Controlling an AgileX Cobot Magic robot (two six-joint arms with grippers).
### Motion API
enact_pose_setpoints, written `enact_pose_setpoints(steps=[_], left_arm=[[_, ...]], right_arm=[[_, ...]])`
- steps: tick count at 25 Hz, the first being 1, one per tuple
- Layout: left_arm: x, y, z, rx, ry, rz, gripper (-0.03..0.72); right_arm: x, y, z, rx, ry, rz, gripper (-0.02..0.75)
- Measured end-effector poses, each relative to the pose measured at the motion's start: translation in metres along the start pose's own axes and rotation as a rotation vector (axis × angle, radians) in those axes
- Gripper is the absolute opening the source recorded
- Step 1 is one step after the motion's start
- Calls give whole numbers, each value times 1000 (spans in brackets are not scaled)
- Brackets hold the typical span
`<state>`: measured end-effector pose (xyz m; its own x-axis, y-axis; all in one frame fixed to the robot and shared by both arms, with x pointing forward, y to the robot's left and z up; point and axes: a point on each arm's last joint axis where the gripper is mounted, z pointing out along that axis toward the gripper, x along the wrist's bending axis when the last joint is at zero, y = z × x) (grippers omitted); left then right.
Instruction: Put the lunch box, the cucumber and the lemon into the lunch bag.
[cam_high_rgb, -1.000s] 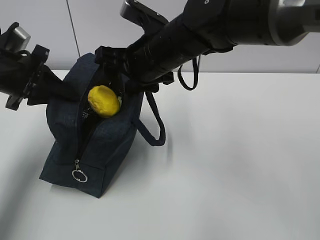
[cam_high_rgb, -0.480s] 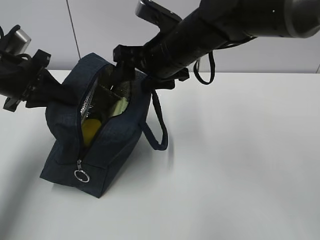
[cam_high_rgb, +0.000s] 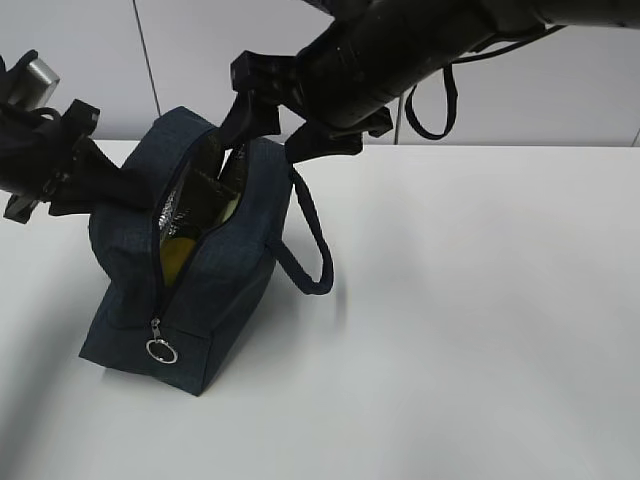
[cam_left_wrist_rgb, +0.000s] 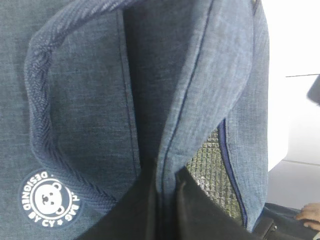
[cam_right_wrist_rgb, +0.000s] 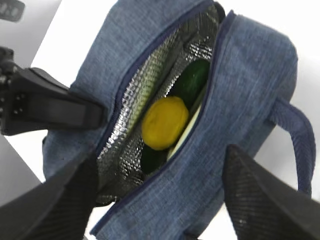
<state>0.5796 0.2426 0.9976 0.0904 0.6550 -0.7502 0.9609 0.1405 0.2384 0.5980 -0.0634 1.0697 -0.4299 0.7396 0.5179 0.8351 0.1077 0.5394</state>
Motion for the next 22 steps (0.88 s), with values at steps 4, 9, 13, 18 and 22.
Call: enact_pose_setpoints(steps=[4,9,13,18,22], left_arm=[[0,0,0,5,-5,-1,0],[-1,-1,0,15,-13,-1,0],[-1,-2,0,18,-14,-1,0],[-1,-2,0,19,-16,-1,0],[-2,-2,0,26,-20,-1,0]], right_arm=[[-5,-4,9,38,-9,4,576],[-16,-9,25,82,-31,8,576],[-20,-11,28,94,-51,-8,576],[-23,-13,30,116,-71,-29,576],[-24,-19,29,184,-79,-46,576]])
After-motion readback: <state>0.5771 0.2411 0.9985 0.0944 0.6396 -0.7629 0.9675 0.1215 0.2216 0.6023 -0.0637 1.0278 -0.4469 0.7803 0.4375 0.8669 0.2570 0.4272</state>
